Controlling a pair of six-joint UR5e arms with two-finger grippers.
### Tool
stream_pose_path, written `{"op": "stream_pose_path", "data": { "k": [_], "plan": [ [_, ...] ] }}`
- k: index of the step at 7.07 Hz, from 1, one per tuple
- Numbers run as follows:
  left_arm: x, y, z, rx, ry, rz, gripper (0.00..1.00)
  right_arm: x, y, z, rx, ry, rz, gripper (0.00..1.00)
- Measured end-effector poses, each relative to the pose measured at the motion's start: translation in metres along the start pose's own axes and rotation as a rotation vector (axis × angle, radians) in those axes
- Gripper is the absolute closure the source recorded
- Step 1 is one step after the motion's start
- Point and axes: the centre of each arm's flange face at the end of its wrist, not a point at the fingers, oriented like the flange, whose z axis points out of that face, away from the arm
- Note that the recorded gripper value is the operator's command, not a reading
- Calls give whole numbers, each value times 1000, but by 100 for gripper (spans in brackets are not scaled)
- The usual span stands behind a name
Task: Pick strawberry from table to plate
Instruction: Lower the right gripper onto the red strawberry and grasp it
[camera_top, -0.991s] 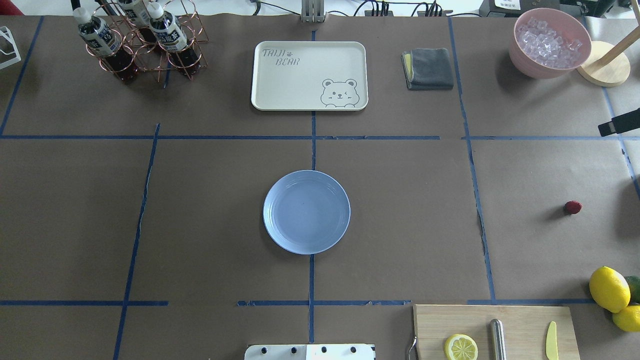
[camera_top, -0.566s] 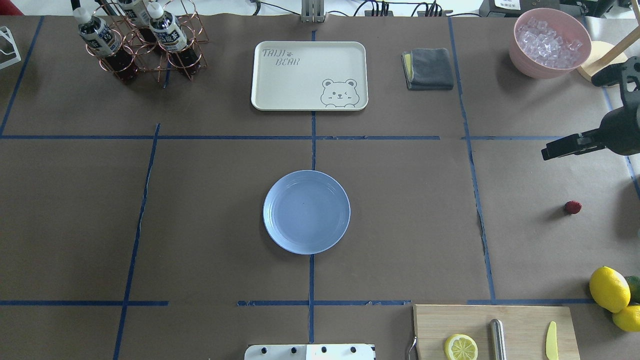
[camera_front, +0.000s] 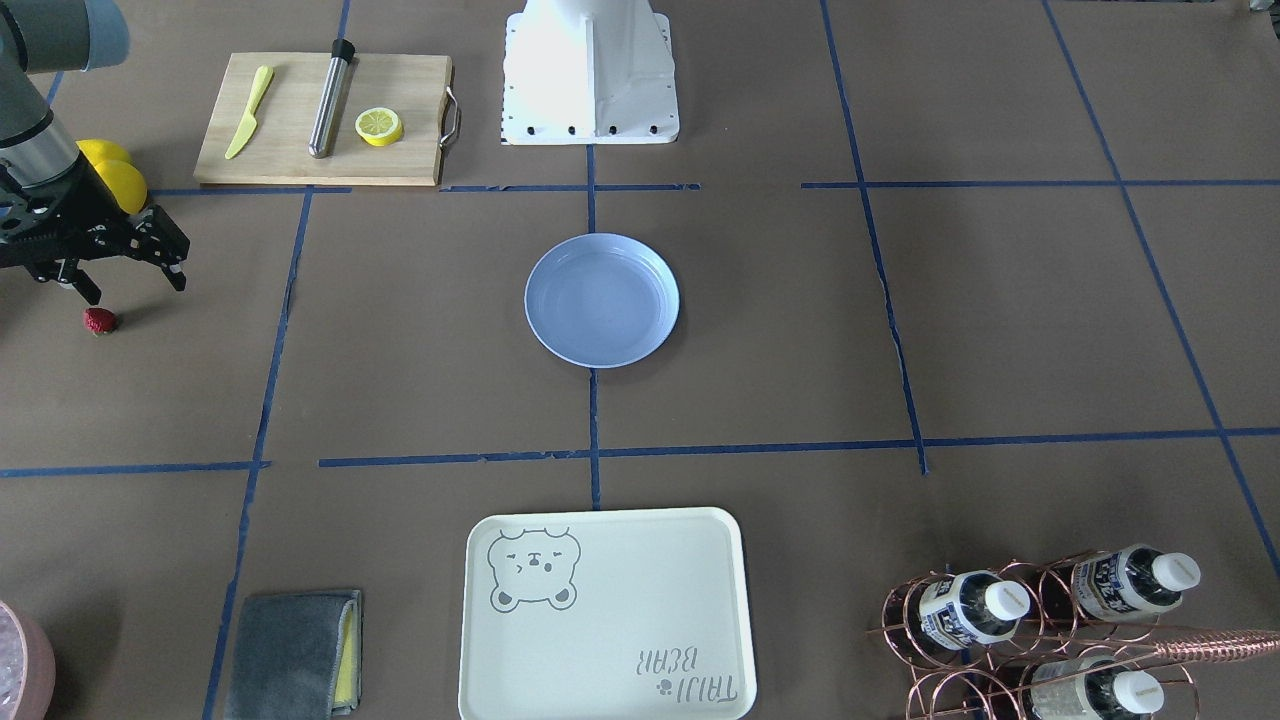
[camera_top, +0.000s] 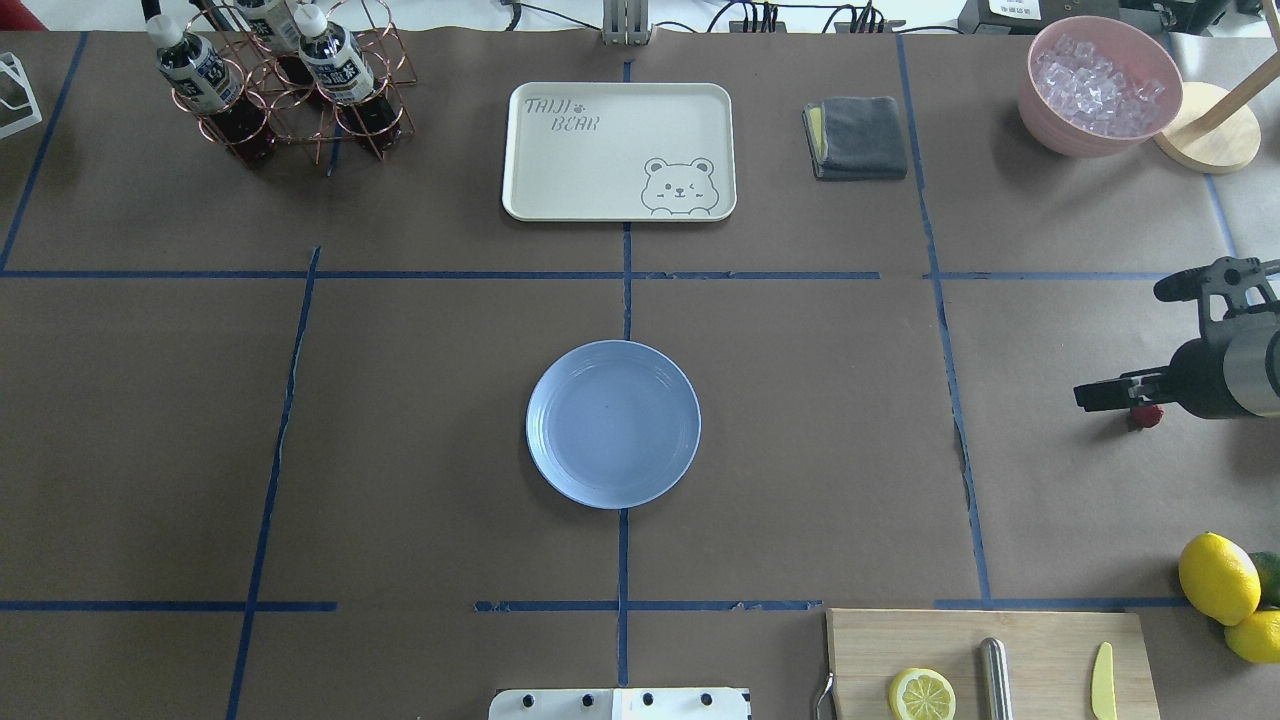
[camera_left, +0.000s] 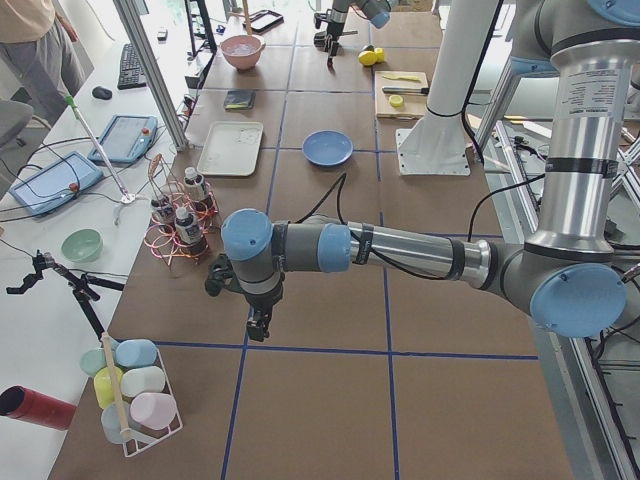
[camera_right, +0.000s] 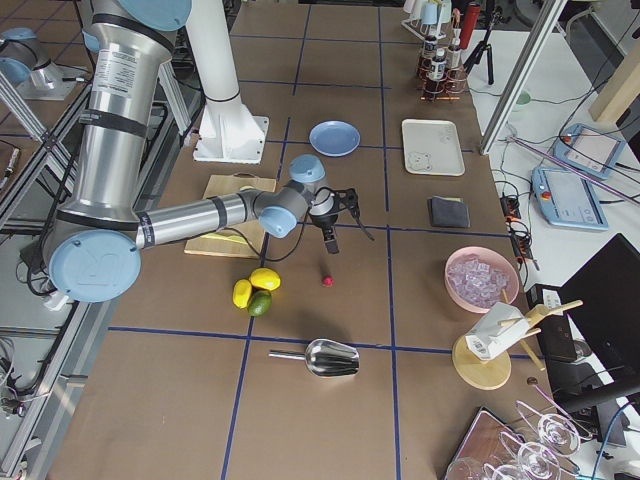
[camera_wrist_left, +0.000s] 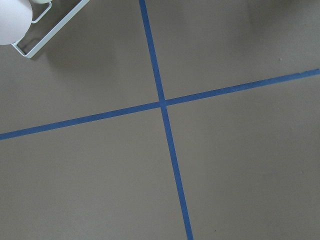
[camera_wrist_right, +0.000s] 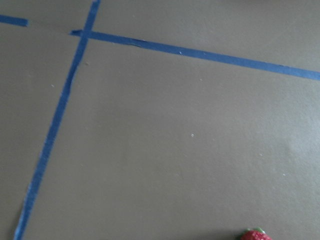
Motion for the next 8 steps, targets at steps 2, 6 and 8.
{"op": "stream_pose_path", "data": {
  "k": [2,6,8],
  "plan": [
    [-1,3,2,-3,2,-3,0,44,29,29,-3,10,-73,0],
    [-3,6,4,-7,3,-6,0,59,36,47,31,-18,-99,65],
    [-4,7,4,-8,3,-9,0,61,37,49,29,-14,-97,100]
  ]
}}
